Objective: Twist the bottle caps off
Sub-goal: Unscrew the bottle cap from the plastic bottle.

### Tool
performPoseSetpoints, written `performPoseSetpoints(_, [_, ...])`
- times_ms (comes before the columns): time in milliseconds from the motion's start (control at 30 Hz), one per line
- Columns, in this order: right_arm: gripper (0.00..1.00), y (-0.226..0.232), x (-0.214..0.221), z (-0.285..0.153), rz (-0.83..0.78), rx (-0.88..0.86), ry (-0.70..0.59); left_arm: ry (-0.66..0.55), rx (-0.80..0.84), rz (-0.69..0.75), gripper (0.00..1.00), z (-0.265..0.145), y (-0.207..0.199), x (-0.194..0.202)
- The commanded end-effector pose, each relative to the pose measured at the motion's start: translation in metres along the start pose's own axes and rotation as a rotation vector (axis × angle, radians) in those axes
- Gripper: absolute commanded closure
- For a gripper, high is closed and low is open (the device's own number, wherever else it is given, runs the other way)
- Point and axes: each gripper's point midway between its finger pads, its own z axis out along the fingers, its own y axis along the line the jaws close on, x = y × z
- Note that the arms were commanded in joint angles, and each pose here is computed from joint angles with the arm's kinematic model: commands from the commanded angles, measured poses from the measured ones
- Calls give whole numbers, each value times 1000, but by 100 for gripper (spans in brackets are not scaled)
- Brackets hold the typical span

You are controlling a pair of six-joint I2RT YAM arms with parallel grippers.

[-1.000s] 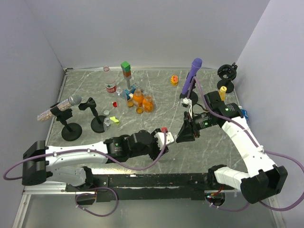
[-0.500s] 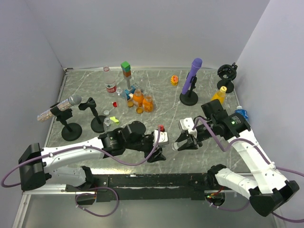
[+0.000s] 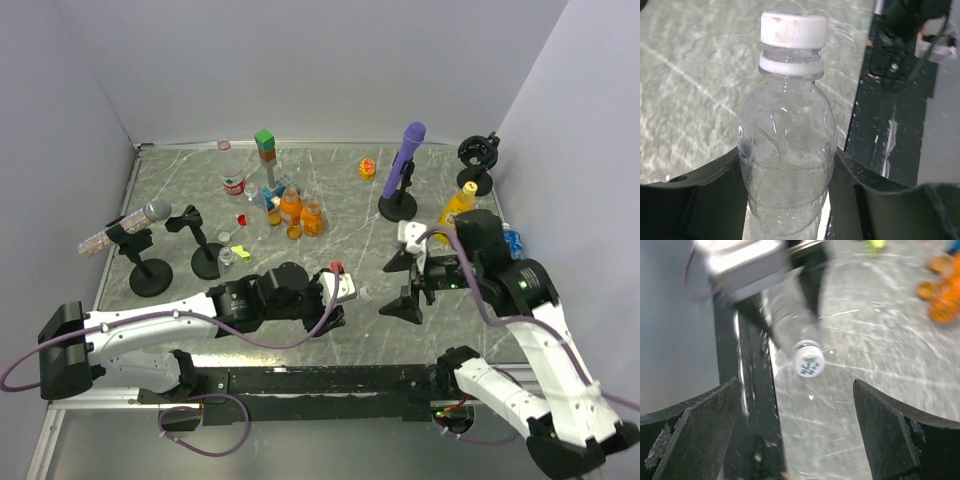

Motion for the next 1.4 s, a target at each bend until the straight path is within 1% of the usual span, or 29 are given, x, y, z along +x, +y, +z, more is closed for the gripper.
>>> performPoseSetpoints(0, [1,-18,-18,-13,333,186,-98,-91,-163,-34,74,-4,7,-24])
performPoseSetpoints(100, [1,-13,-11,-7,532,115,-101,-84,-258,-42,74,2,10,-29])
performPoseSetpoints(133, [2,-13,-10,-6,577,96,-105,-78,-287,-38,74,5,10,-29])
performPoseSetpoints(200, [7,-18,-2,-2,647,89,-86,-87,-327,-38,74,8,10,-33])
performPoseSetpoints(333, [19,-24,11,7,725,57,-35,-114,-373,-47,74,15,9,-43])
performPoseSetpoints(433, [29,-26,15,12,754,31,-23,-121,-393,-51,73,18,10,-46])
performPoseSetpoints(567, [32,-27,22,16,782,20,8,-124,-402,-60,73,19,10,-46])
performPoseSetpoints(600, [33,-27,23,17,784,15,11,-149,-398,-67,73,20,10,-52])
performPoseSetpoints(733, [40,-26,22,19,782,-3,7,-145,-395,-67,73,22,9,-51])
performPoseSetpoints(867, [45,-28,20,19,781,-12,3,-149,-389,-66,73,23,8,-53])
performPoseSetpoints(967, [51,-28,19,20,778,-17,2,-149,-380,-65,73,23,7,-53])
performPoseSetpoints(1067, [67,-29,17,19,758,-20,-4,-149,-367,-65,73,23,5,-52])
performPoseSetpoints(1133, [73,-27,15,19,736,-25,-7,-150,-355,-64,73,23,3,-51])
performPoseSetpoints(1200, [80,-26,13,18,707,-33,-9,-155,-323,-56,73,22,-2,-50])
performPoseSetpoints(1267, [84,-24,12,17,654,-42,-8,-157,-261,-41,73,23,-12,-46])
performPoseSetpoints(1333, [87,-17,13,17,564,-77,-4,-164,-194,-26,72,21,-20,-44])
performPoseSetpoints(1367, [89,-13,12,15,494,-101,-11,-164,-152,-22,72,20,-24,-43])
